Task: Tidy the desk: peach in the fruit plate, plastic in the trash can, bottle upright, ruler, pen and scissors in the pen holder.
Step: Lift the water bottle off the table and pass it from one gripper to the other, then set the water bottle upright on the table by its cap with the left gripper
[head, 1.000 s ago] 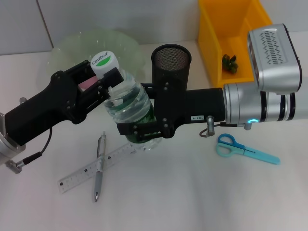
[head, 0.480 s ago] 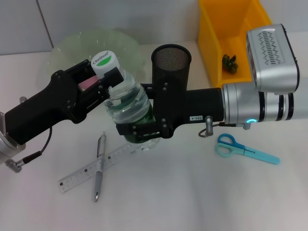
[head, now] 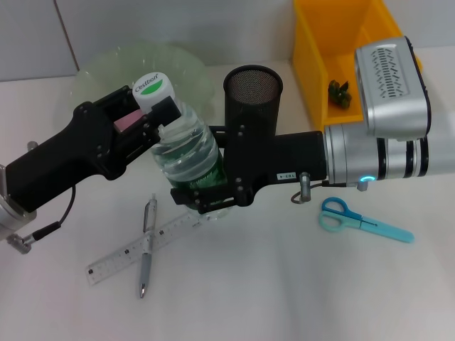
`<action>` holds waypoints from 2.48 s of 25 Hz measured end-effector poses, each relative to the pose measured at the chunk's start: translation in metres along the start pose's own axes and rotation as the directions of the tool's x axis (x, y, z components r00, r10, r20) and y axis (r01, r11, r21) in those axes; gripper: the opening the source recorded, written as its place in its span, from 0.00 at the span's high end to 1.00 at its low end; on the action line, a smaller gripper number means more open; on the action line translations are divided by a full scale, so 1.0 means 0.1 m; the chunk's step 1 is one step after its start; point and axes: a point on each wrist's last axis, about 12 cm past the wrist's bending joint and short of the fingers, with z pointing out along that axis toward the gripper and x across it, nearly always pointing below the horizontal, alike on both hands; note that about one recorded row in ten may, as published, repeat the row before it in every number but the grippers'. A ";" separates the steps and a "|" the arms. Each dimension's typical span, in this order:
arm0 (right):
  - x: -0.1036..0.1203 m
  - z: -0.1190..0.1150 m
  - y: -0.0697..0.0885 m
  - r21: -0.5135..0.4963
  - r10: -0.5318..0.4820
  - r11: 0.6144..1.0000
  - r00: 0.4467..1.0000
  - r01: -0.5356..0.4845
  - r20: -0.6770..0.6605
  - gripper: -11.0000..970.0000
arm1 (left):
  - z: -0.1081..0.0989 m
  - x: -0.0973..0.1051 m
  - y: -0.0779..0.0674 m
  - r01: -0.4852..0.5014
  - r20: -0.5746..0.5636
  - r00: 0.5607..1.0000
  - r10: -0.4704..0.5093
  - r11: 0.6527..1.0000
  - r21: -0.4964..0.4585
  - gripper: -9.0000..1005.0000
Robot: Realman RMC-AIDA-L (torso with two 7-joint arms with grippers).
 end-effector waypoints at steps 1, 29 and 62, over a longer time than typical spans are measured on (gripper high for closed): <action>0.00 0.00 0.00 0.000 0.001 1.000 1.000 -0.001 -0.001 0.14 | 0.00 0.00 0.00 0.000 0.001 1.000 0.000 1.000 -0.001 0.56; -0.01 -0.06 -0.02 0.010 0.003 1.000 0.997 -0.003 -0.076 0.14 | -0.01 -0.06 0.07 0.020 -0.027 0.999 -0.020 1.000 -0.023 0.56; 0.08 -0.83 0.04 0.189 0.118 0.974 0.993 -0.122 0.028 0.14 | -0.20 -0.10 0.15 -0.064 -0.043 0.997 0.059 0.989 -0.135 0.55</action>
